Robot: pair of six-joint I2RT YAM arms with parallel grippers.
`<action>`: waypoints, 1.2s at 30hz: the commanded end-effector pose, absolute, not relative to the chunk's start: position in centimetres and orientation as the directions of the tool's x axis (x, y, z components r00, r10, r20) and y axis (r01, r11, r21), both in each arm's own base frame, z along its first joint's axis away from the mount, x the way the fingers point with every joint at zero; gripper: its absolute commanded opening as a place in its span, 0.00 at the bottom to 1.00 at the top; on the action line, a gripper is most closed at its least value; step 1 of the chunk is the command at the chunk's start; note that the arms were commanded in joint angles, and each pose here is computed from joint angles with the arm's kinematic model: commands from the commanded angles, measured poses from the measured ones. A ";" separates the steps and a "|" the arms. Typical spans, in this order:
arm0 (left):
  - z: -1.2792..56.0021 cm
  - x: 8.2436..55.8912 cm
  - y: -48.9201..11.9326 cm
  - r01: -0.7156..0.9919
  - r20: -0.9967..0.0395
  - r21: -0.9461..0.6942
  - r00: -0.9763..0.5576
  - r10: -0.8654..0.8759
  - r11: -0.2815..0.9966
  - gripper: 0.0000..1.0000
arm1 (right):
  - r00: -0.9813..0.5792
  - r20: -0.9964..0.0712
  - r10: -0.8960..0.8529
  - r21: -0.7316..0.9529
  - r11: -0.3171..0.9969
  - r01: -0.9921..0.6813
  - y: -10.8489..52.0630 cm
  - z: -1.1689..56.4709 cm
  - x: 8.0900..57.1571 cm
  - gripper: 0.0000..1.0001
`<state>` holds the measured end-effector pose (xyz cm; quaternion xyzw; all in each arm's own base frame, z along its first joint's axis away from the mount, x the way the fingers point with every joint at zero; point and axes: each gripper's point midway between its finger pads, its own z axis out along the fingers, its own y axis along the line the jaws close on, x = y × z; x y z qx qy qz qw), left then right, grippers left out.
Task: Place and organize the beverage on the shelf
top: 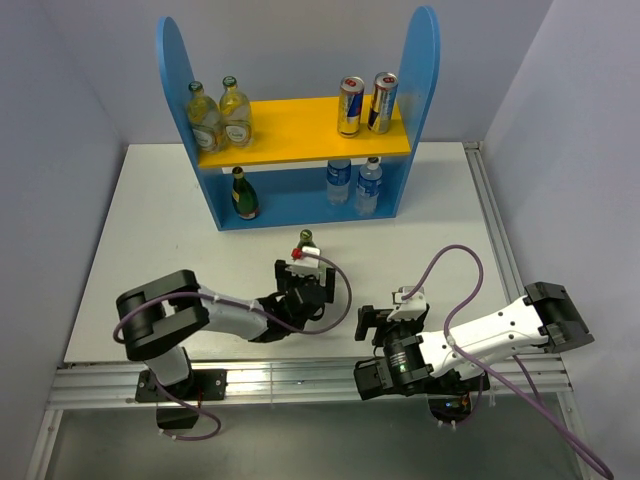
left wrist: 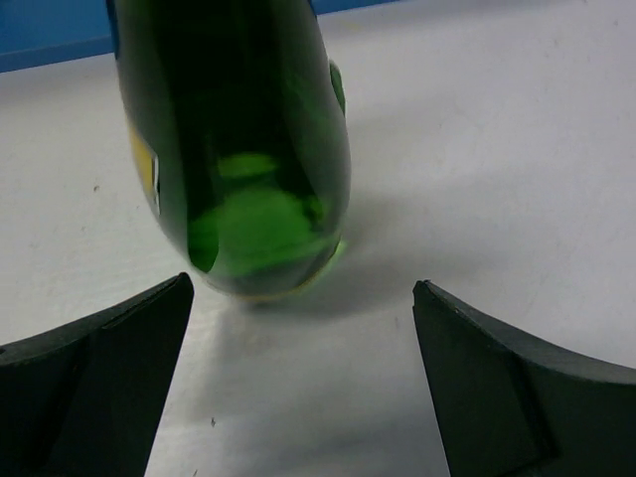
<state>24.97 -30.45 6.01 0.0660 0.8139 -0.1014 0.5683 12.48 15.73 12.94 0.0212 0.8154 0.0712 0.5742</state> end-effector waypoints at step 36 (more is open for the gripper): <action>17.0 46.4 -24.0 0.050 -0.977 -0.192 -0.110 -0.185 0.980 0.00 | -0.289 -0.919 0.269 0.283 0.959 -0.006 15.2 14.2 13.1 0.96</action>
